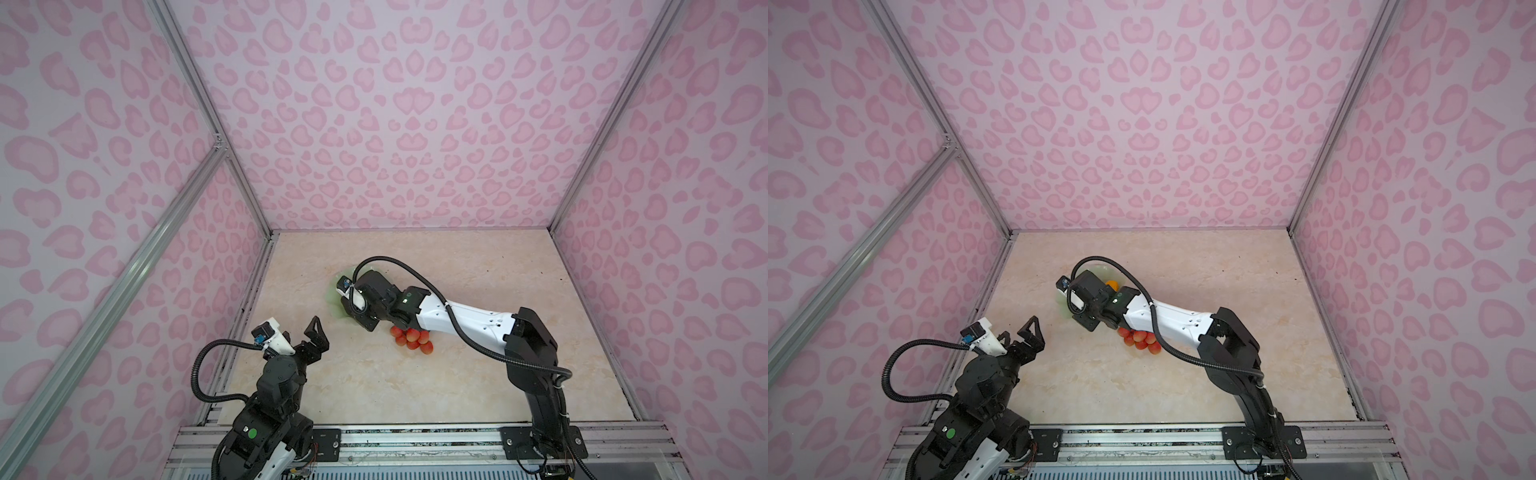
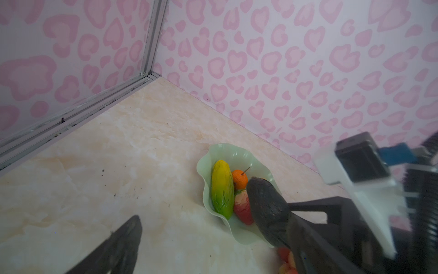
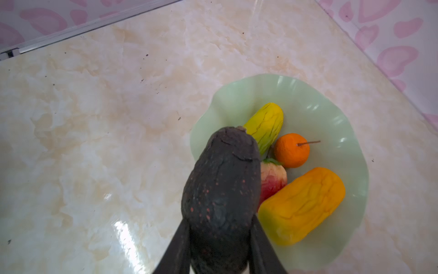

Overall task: Place and organize the fake fruits in the fruit bowl
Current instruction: 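Carry the avocado with the right gripper into the bowl and release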

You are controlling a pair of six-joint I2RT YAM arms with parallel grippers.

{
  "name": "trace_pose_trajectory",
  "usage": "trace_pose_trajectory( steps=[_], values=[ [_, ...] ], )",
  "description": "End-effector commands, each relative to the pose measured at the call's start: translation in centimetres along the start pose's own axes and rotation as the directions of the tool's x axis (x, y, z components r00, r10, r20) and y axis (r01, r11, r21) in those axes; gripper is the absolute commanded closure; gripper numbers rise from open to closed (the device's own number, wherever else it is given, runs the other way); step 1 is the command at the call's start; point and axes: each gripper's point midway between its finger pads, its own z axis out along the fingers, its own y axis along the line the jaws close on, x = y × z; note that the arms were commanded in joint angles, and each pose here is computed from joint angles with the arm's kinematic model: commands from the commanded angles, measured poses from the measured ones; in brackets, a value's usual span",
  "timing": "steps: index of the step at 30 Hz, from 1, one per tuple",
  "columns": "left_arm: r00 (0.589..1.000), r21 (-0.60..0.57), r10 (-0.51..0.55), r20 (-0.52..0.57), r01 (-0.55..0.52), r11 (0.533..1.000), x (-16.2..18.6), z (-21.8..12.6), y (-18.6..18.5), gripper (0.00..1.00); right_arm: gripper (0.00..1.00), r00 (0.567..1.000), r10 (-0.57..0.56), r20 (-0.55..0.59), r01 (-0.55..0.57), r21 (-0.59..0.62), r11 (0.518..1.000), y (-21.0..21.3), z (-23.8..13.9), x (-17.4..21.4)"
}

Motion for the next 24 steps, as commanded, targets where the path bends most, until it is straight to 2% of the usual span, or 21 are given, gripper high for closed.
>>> trace_pose_trajectory(
  steps=[1, 5, 9, 13, 19, 21, 24],
  values=[
    [1.0, 0.03, 0.017, -0.02, -0.017, 0.999, 0.5, -0.3, -0.2, 0.03, 0.72, 0.999, -0.016, -0.051, 0.015, -0.012, 1.0, -0.5, 2.6, 0.9],
    [1.0, 0.074, 0.024, -0.02, -0.022, 0.997, 0.5, -0.6, -0.8, 0.03, 0.68, 0.995, 0.004, -0.098, -0.007, -0.027, 1.0, -0.7, 4.9, 2.1],
    [0.999, 0.091, 0.035, -0.028, -0.032, 0.995, 0.7, -0.6, -1.0, 0.03, 0.45, 0.995, 0.02, -0.1, -0.023, -0.024, 0.999, -0.9, 4.8, 2.3],
    [0.998, 0.1, 0.04, -0.039, -0.035, 0.994, 1.0, -0.3, -1.3, 0.03, 0.38, 0.998, 0.047, -0.052, -0.047, -0.013, 0.999, -1.6, 3.2, 1.1],
    [0.998, 0.107, 0.047, -0.044, -0.042, 0.993, 1.0, -0.1, -1.7, 0.03, 0.37, 0.983, 0.171, 0.064, -0.171, 0.0, 0.985, -5.1, -3.0, -0.2],
    [0.998, 0.115, 0.047, -0.045, -0.041, 0.993, 1.1, 0.1, -1.9, 0.03, 0.38, 0.967, 0.238, 0.094, -0.24, 0.016, 0.971, -6.9, -5.9, 1.2],
    [0.998, 0.126, 0.042, -0.051, -0.035, 0.991, 1.4, 0.6, -2.3, 0.03, 0.36, 0.936, 0.341, 0.087, -0.348, 0.08, 0.934, -9.4, -9.1, 5.9]
  ],
)
